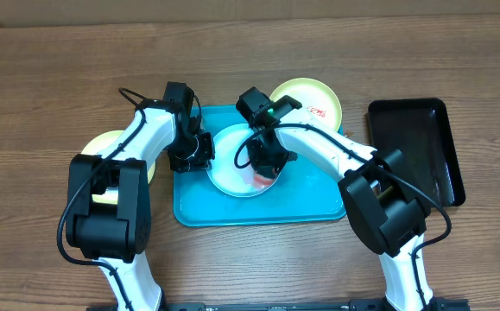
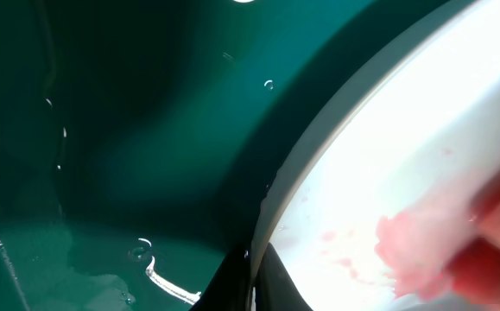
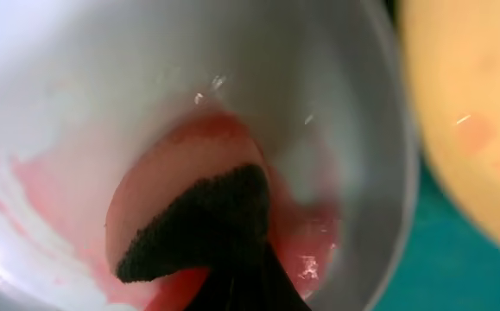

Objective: Clean dirty plates on tray and stack at the side
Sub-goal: 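Scrub the light blue plate with the sponge while left gripper holds it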

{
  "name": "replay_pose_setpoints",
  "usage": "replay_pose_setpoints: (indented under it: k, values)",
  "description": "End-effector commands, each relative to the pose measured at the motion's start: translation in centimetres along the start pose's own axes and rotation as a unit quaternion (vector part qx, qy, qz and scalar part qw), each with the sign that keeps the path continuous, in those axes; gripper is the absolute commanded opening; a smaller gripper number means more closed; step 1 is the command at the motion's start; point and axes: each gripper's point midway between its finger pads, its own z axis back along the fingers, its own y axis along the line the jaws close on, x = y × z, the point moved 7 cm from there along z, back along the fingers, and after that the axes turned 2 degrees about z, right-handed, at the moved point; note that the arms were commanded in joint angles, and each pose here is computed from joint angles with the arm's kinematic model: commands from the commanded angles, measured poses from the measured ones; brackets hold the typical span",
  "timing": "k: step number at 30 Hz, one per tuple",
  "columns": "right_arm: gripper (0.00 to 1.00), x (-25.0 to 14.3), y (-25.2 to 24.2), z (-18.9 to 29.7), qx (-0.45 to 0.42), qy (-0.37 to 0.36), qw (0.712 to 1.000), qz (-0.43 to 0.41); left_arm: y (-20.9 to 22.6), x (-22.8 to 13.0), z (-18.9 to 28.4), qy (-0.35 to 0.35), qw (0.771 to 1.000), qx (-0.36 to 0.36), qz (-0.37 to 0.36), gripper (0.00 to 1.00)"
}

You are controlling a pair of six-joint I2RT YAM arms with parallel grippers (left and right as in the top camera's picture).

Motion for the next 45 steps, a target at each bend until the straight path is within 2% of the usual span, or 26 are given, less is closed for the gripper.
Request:
replay_pose_setpoints:
  k: [1,5,8,13,16,21,24,27,28,33,39,42,45]
  values:
    - [0.04,2.4,-1.8,-0.3,-0.035,-0.055,0.998,-0.013,1.5,-0.2,-1.8,0.016,0.999,0.03,0.002,0.04]
    - [0.04,3.1,2.5,-1.2,0.131,-0.05,0.99,0.007,1.5,-0.2,-1.8,0.016,0.999,0.031,0.002,0.04]
    - [0.04,1.6,5.3,-2.2,0.202,-0.002,0.979,0.028,1.5,-0.2,-1.8,0.016,0.999,0.031,0.002,0.04]
    - [0.04,-1.1,5.6,-2.4,0.183,0.063,0.98,0.037,1.5,-0.2,-1.8,0.016,0.999,0.031,0.002,0.04]
    - [0.04,-1.5,3.4,-2.0,0.134,0.08,0.988,0.019,1.5,-0.2,-1.8,0.016,0.999,0.031,0.002,0.04]
    - [0.04,1.1,-1.9,0.7,-0.024,0.026,0.999,-0.012,1.5,-0.2,-1.8,0.016,0.999,0.031,0.002,0.04]
    - [0.04,3.2,-2.6,1.6,-0.056,-0.03,0.998,-0.028,1.5,-0.2,-1.8,0.016,0.999,0.031,0.002,0.04]
    - [0.04,4.6,-1.6,1.4,-0.016,-0.066,0.997,-0.028,1.5,-0.2,-1.8,0.016,0.999,0.031,0.002,0.04]
    - [0.04,4.9,0.1,0.9,0.046,-0.07,0.996,-0.019,1.5,-0.2,-1.8,0.016,0.999,0.031,0.002,0.04]
    - [0.04,3.3,4.3,0.5,0.161,-0.02,0.987,0.014,1.5,-0.2,-1.8,0.016,0.999,0.031,0.001,0.04]
    - [0.04,0.6,5.1,1.1,0.19,0.051,0.98,0.031,1.5,-0.2,-1.8,0.016,0.999,0.032,-0.005,0.04]
    - [0.04,1.0,3.8,3.2,0.193,0.036,0.98,0.027,1.6,-0.2,-1.8,0.017,0.999,0.033,-0.015,0.04]
    - [0.04,2.0,1.4,6.9,0.203,-0.011,0.979,0.006,1.6,-0.3,-1.6,0.017,0.999,0.033,-0.016,0.04]
